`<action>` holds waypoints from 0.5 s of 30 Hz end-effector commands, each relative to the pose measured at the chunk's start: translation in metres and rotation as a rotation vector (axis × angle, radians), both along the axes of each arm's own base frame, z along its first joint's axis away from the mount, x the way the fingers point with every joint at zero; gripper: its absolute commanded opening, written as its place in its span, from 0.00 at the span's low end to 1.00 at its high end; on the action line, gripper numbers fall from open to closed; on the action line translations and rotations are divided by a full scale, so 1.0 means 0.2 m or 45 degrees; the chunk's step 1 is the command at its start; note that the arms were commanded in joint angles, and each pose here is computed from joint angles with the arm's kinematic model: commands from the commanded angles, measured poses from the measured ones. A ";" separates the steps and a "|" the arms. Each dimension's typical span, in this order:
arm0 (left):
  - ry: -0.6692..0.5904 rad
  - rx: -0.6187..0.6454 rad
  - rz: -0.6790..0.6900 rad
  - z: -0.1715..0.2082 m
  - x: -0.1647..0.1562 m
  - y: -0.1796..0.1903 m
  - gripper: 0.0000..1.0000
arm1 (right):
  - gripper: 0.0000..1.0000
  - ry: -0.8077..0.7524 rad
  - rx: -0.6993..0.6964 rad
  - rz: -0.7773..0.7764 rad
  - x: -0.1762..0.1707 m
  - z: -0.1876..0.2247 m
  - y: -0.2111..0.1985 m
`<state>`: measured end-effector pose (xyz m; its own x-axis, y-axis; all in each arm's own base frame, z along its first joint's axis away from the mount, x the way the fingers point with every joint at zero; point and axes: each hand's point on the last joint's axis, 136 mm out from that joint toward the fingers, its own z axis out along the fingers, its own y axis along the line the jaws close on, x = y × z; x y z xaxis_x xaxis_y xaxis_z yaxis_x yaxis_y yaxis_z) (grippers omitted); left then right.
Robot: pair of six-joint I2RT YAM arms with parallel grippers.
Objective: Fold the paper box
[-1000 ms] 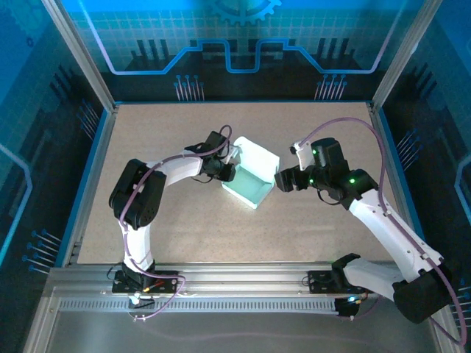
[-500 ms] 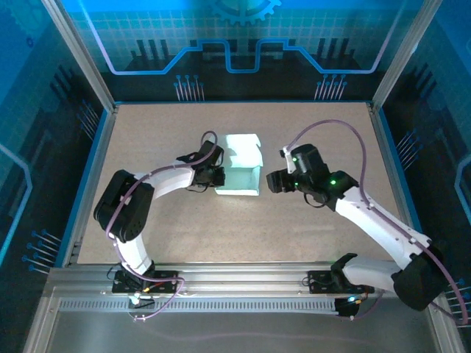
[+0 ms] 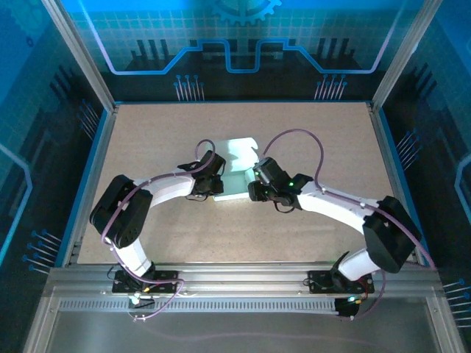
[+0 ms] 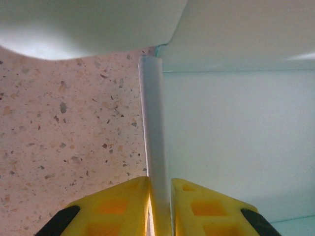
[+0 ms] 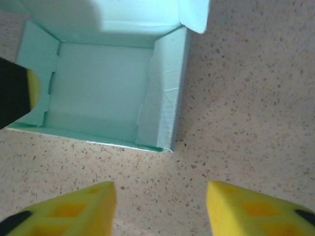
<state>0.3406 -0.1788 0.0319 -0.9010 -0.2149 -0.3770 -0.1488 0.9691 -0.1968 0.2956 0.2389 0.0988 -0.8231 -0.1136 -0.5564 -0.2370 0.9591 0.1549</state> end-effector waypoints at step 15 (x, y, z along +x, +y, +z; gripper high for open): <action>-0.011 -0.004 -0.010 0.03 -0.01 0.00 0.19 | 0.15 0.039 0.012 -0.020 0.24 -0.15 0.11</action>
